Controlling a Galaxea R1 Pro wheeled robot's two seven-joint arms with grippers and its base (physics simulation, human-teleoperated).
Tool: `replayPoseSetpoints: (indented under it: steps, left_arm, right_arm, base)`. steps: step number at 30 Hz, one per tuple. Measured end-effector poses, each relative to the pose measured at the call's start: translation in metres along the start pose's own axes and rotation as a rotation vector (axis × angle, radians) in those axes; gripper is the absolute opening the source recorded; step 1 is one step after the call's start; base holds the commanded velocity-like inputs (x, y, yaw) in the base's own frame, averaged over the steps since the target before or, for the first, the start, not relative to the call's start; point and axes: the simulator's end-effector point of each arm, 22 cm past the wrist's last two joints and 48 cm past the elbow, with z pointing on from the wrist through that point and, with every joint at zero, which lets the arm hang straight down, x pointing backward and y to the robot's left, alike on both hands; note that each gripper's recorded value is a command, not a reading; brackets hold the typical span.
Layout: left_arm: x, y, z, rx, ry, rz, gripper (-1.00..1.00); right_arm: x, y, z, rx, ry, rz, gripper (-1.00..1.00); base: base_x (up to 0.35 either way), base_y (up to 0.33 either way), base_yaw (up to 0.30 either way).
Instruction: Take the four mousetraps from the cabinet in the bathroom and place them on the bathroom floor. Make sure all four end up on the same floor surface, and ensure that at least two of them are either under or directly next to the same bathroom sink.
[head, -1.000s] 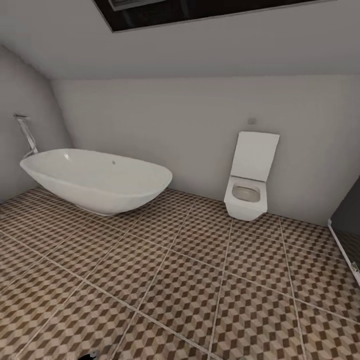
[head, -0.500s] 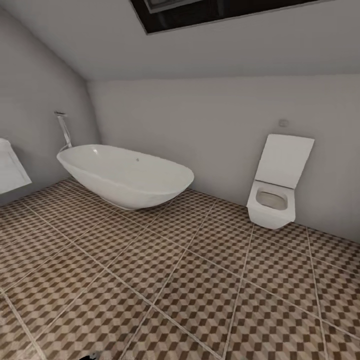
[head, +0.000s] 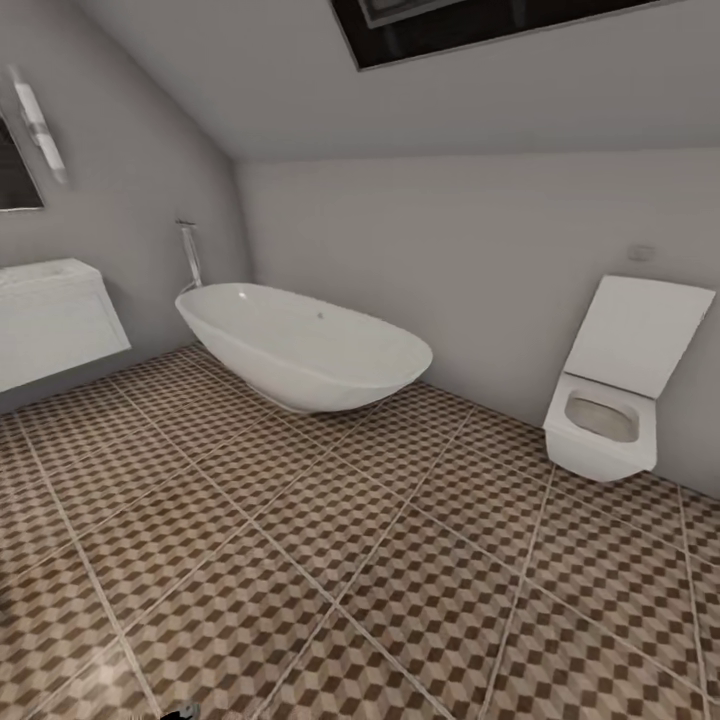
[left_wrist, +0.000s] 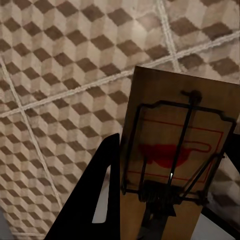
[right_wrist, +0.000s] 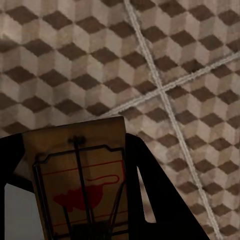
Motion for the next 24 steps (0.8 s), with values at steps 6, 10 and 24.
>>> replayPoseSetpoints:
  steps: [6, 10, 24]
  left_arm:
    - [0.0001, -0.0002, -0.0001, 0.000, 0.000, 0.000, -1.00]
    - [0.0002, -0.0002, -0.0001, 0.000, 0.000, 0.000, -1.00]
    - [0.0000, 0.0001, 0.0000, 0.000, 0.000, -0.001, -1.00]
  right_arm:
    - [0.0000, 0.0000, 0.0000, 0.000, 0.000, 0.000, -1.00]
    - [0.0000, 0.0000, 0.0000, 0.000, 0.000, 0.000, -1.00]
    - [0.0004, -0.0002, 0.0000, 0.000, 0.001, 0.000, -1.00]
  base:
    - [0.000, 0.000, 0.292]
    - [0.000, 0.000, 0.292]
    - [0.000, 0.000, 0.292]
